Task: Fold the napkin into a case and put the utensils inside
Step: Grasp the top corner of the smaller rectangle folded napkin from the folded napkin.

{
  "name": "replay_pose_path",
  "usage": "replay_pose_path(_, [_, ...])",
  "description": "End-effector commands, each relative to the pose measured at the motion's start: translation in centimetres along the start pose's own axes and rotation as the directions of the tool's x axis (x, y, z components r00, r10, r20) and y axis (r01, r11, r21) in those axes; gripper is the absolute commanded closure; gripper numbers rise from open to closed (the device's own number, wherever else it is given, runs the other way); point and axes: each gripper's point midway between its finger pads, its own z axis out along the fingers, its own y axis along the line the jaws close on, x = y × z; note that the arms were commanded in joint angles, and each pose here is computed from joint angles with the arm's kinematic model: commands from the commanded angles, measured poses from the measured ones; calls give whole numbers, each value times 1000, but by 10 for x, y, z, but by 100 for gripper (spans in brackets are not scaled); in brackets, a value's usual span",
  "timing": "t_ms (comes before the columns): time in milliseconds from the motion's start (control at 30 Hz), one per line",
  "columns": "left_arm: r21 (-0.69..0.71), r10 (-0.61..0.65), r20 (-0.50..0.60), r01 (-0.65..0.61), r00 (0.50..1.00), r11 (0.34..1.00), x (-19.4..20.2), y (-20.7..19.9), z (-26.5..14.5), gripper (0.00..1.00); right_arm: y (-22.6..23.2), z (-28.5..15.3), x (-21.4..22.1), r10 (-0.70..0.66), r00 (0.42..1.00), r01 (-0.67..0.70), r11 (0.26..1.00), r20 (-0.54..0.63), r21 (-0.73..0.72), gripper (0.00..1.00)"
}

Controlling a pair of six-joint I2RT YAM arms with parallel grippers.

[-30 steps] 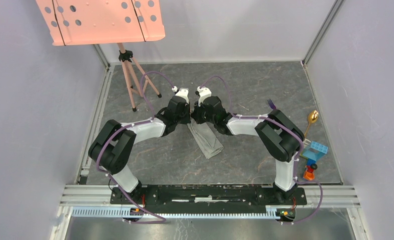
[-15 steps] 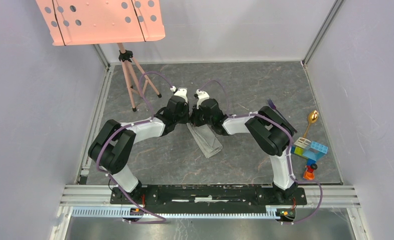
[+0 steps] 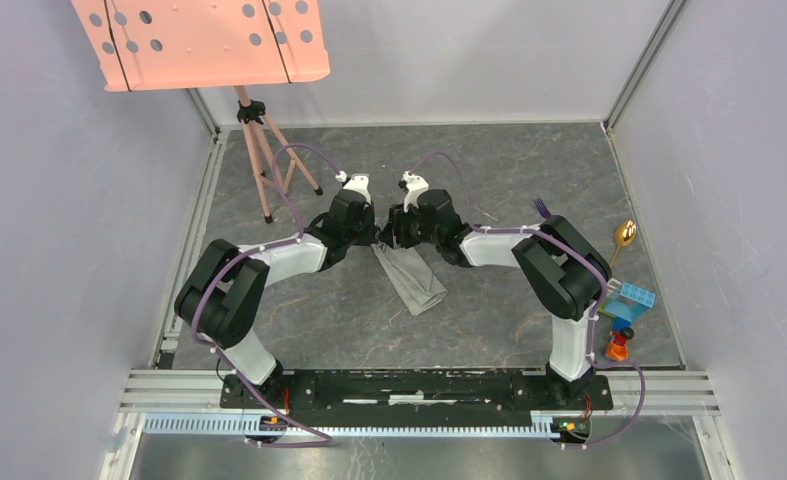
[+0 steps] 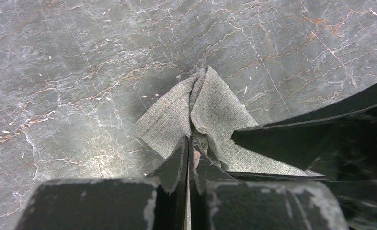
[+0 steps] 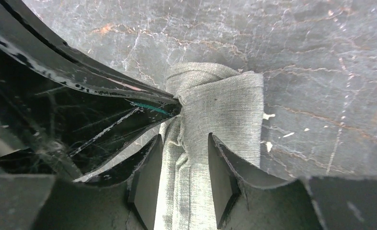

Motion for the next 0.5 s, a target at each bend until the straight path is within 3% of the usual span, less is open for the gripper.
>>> replay_pose_path(0, [37, -51, 62, 48, 997, 998, -20, -8, -8, 98, 10, -13, -25, -39, 998, 42, 998, 55, -53, 53])
replay_pose_path(200, [42, -51, 66, 49, 996, 998, -22, -8, -9, 98, 8, 1, -29, -31, 998, 34, 998, 57, -60, 56])
replay_pose_path(467, [56, -54, 70, 50, 996, 997, -25, -12, -9, 98, 14, 22, -22, 13, 999, -10, 996, 37, -87, 74])
